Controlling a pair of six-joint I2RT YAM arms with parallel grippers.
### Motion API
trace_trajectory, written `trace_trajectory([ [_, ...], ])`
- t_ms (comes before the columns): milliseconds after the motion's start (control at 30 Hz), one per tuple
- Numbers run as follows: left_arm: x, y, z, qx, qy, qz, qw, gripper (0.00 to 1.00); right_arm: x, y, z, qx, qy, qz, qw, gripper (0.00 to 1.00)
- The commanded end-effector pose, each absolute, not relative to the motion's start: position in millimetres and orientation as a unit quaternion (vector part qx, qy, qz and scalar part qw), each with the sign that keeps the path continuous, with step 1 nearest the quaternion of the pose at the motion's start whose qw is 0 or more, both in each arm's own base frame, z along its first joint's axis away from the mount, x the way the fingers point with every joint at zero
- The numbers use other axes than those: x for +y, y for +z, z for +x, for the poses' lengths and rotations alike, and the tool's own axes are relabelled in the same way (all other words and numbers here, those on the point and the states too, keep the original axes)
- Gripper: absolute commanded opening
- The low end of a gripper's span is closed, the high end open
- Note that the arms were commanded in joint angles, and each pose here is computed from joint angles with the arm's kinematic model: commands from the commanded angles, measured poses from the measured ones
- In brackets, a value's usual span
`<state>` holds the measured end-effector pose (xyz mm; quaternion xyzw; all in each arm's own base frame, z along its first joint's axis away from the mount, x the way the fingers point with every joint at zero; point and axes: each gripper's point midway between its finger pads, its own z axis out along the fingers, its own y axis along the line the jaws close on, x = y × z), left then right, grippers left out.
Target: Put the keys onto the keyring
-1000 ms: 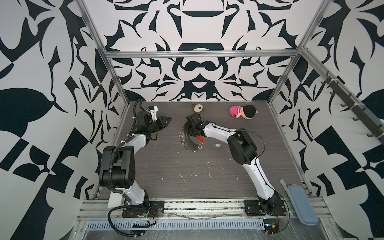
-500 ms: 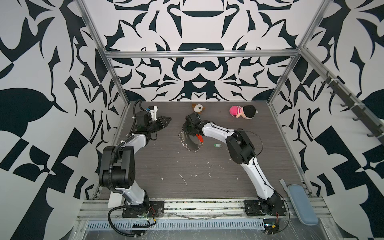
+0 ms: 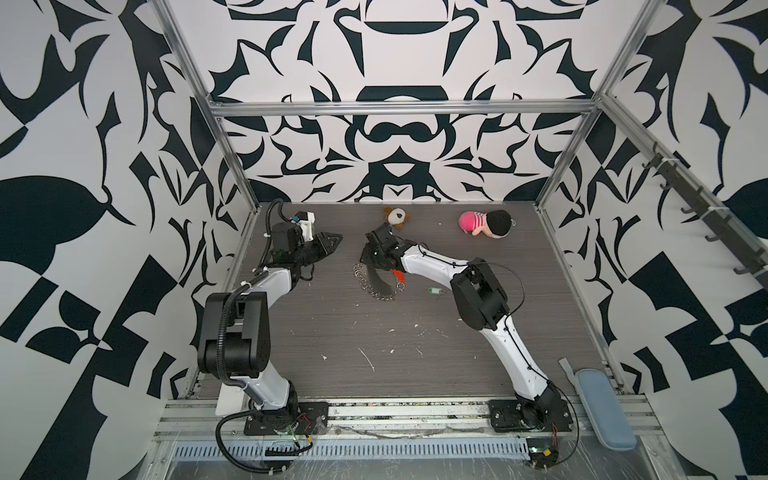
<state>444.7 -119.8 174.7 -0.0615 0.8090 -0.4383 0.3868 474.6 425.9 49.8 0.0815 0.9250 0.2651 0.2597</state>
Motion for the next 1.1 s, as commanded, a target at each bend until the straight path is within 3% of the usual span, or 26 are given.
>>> trace_trajectory([
  [0, -118.9, 182.3, 442.9, 0.804, -0.440, -0.053, 0.395, 0.33, 446.1, 98.2, 481.7, 0.902, 0.301, 0.008, 0.309, 0.00],
  [233, -119.5, 187.8, 443.9, 0.801, -0.443, -0.049, 0.399, 0.33, 459.2, 152.7, 475.9, 0.859, 0.337, -0.129, 0.362, 0.00],
  [533, -118.3, 225.2, 445.5, 0.791, -0.425, -0.008, 0.439, 0.36, 434.5, 236.2, 467.1, 0.767, 0.491, -0.205, 0.357, 0.00],
  [767, -121.5, 278.9, 445.3, 0.728, -0.432, 0.054, 0.530, 0.36, 410.3, 292.6, 455.2, 0.719, 0.501, -0.271, 0.397, 0.00],
  [1067, -135.4, 318.6, 456.8, 0.672, -0.468, 0.117, 0.562, 0.37, 392.7, 334.0, 446.0, 0.662, 0.485, -0.351, 0.451, 0.00],
])
